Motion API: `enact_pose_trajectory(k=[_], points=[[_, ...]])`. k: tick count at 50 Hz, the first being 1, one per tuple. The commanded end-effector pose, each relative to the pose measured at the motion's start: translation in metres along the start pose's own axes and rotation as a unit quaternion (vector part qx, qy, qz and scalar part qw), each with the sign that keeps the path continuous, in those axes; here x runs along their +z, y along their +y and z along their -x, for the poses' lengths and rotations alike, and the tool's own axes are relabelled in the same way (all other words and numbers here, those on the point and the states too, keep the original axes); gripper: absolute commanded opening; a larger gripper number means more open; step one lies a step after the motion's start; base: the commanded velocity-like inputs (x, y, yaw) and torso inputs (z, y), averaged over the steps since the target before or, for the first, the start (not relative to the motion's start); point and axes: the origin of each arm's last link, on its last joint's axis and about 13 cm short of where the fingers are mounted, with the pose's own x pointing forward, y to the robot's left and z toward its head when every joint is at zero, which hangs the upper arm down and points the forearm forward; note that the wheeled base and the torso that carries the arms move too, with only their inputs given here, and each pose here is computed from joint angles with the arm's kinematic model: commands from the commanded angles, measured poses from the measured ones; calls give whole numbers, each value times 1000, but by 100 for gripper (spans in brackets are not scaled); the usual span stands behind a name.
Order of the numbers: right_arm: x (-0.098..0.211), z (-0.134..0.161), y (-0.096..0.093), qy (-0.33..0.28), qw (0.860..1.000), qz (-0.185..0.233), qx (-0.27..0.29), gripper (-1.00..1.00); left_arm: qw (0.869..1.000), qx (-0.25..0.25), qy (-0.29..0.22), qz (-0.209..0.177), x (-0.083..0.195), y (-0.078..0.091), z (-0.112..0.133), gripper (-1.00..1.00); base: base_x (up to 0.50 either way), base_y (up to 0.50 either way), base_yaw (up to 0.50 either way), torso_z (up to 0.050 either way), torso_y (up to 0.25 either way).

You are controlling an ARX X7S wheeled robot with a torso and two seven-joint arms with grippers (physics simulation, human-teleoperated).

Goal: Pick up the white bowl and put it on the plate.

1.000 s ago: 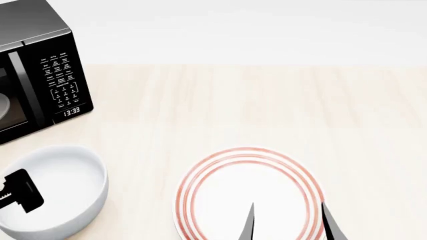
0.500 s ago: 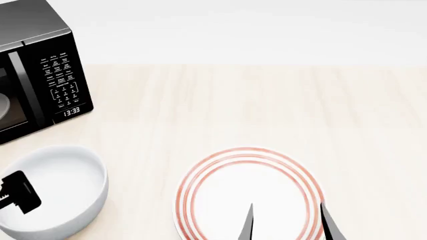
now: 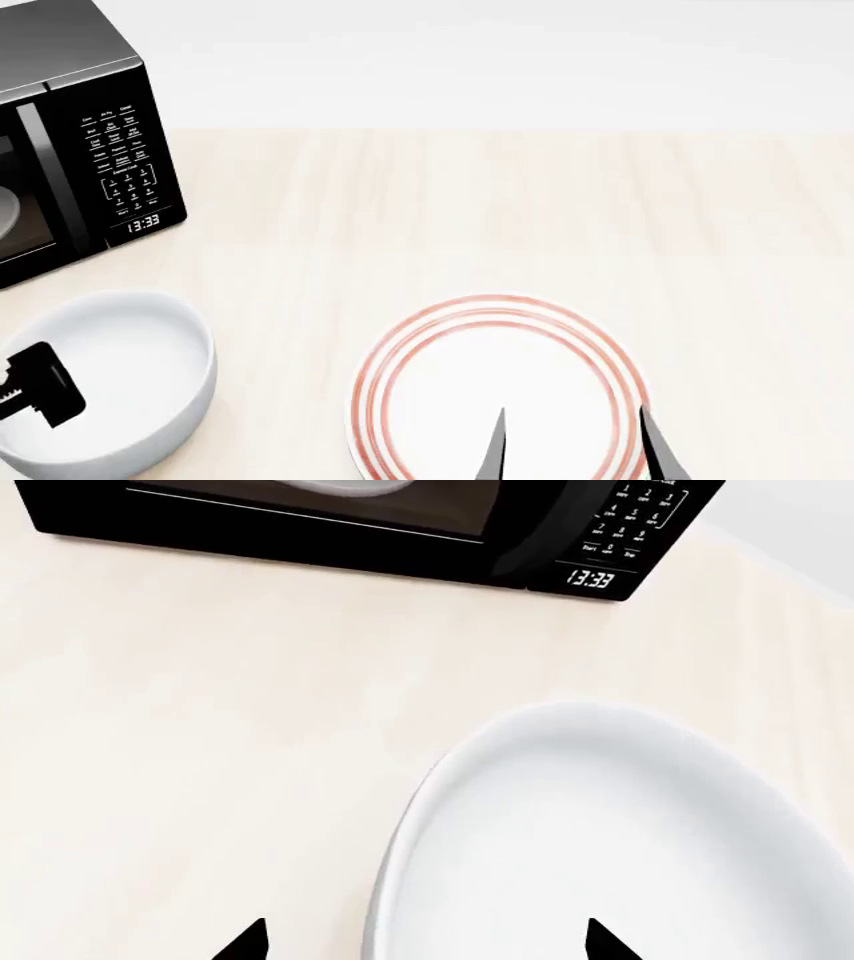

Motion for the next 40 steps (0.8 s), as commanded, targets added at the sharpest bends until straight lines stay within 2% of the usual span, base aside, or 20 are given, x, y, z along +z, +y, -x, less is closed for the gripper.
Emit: enact_pose_trajectory(k=[1, 2, 3, 28, 40], points=[[0, -1, 0, 0, 1000, 0, 0, 100, 1000, 3, 1, 1, 0, 1, -2, 100, 0, 0, 0, 0, 0], [0, -1, 0, 0, 1000, 0, 0, 100, 1000, 4, 1, 1, 1, 1, -2, 100, 0, 0, 0, 0, 0], [0, -1, 0, 0, 1000, 0, 0, 100, 1000, 4, 0, 1, 1, 2, -2, -100, 0, 0, 0, 0, 0], [-2, -1, 1, 2, 1000, 0, 1, 100, 1000, 7, -4, 13, -1, 3, 0, -100, 0, 0, 0, 0, 0], [-2, 0, 1, 1, 1000, 2, 2, 100, 998, -14, -18, 52, 6, -1, 7, -100, 0, 0, 0, 0, 1]])
